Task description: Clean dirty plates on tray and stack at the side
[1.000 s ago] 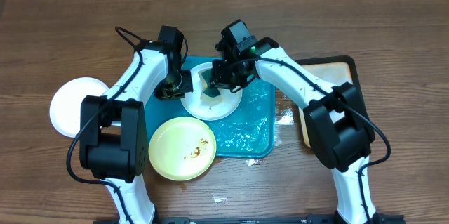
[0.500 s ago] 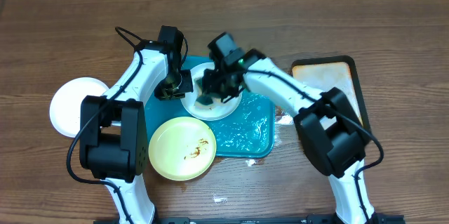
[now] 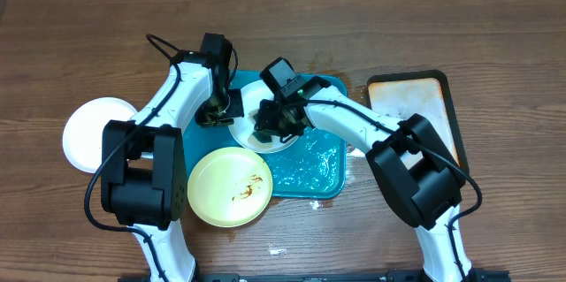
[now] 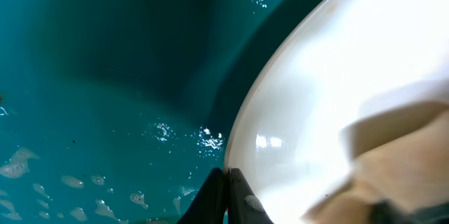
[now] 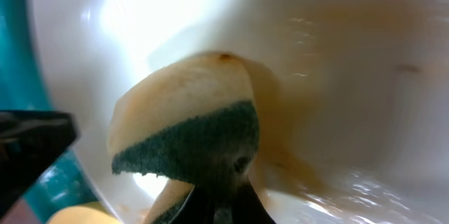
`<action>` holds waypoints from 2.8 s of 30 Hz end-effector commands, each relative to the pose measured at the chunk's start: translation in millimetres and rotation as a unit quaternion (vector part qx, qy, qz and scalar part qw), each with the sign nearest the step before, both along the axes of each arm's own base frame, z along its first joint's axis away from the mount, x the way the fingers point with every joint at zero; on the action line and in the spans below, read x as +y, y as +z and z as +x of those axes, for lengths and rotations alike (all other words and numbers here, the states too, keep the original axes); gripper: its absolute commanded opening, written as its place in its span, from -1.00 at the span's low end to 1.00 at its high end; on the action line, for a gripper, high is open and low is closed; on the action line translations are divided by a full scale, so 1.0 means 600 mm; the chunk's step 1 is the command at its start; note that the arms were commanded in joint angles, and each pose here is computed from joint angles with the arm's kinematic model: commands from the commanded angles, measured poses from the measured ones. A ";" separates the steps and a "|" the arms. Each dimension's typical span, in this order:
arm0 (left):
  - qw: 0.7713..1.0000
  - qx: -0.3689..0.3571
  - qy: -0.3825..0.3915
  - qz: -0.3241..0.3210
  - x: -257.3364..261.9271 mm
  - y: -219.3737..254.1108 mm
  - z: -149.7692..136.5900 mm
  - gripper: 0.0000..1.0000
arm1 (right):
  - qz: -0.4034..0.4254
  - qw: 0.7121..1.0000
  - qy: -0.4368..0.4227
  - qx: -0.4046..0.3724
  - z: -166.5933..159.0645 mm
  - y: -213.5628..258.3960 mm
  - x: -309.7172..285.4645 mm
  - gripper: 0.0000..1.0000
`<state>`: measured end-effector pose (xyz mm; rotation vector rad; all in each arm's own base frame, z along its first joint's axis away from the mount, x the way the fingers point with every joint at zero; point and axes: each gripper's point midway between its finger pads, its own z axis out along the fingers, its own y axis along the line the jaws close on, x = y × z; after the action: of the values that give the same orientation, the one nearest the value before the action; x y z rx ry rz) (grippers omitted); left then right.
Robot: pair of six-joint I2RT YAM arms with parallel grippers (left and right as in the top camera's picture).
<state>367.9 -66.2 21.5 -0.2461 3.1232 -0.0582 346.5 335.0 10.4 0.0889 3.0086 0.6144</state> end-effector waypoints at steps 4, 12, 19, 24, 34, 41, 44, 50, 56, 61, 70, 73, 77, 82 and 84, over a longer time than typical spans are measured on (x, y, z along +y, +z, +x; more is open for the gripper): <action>1.000 0.005 0.003 0.005 0.002 -0.003 -0.003 -0.92 | -0.195 0.977 -0.063 -0.054 0.049 -0.028 -0.169 -0.92; 1.000 0.007 0.000 0.010 0.005 -0.003 -0.006 -0.92 | -0.224 0.969 -0.076 -0.068 0.069 -0.024 -0.204 -0.92; 1.000 0.012 -0.004 0.012 0.006 -0.003 -0.009 -0.92 | -0.199 0.965 -0.135 -0.105 0.106 0.010 -0.178 -0.92; 1.000 0.013 -0.006 0.012 0.006 -0.003 -0.011 -0.92 | -0.213 0.951 -0.176 -0.138 0.138 0.054 -0.187 -0.92; 1.000 0.011 -0.005 0.025 0.013 -0.003 -0.010 -0.92 | -0.309 0.915 -0.182 -0.183 0.160 0.197 -0.246 -0.92; 1.000 -0.026 -0.005 0.017 0.008 0.033 0.016 -0.92 | -0.321 0.929 -0.135 -0.127 0.123 0.212 -0.270 -0.92; 0.998 -0.060 -0.003 0.011 0.004 0.079 0.037 -0.92 | -0.307 0.939 -0.122 -0.101 0.111 0.210 -0.274 -0.92; 0.992 -0.127 -0.003 0.003 -0.003 0.198 0.068 -0.92 | -0.293 0.944 -0.131 -0.070 0.105 0.206 -0.293 -0.92; 0.990 -0.141 -0.004 0.010 0.001 0.254 0.059 -0.91 | -0.288 0.948 -0.123 -0.051 0.102 0.202 -0.307 -0.92; 0.994 -0.103 -0.016 0.012 0.000 0.208 0.044 -0.10 | -0.290 0.948 -0.122 -0.048 0.101 0.202 -0.311 -0.92; 0.997 -0.057 -0.042 -0.029 -0.011 0.092 0.029 0.43 | -0.292 0.948 -0.120 -0.042 0.096 0.201 -0.313 -0.92; 0.998 -0.029 -0.038 -0.049 -0.016 0.044 0.015 0.31 | -0.292 0.948 -0.122 -0.041 0.096 0.201 -0.315 -0.92; 0.998 0.001 -0.040 -0.051 -0.018 0.000 0.002 0.30 | -0.293 0.948 -0.121 -0.040 0.096 0.201 -0.318 -0.92; 0.996 0.009 -0.051 -0.079 -0.036 -0.023 0.004 0.29 | -0.295 0.947 -0.119 -0.037 0.095 0.201 -0.321 -0.92; 0.994 0.015 -0.050 -0.093 -0.044 -0.034 0.004 0.24 | -0.296 0.947 -0.119 -0.035 0.093 0.201 -0.322 -0.92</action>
<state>373.6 -80.7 10.6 -0.1322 3.1342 -0.2465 398.2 143.8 112.7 0.3729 2.9336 -0.3552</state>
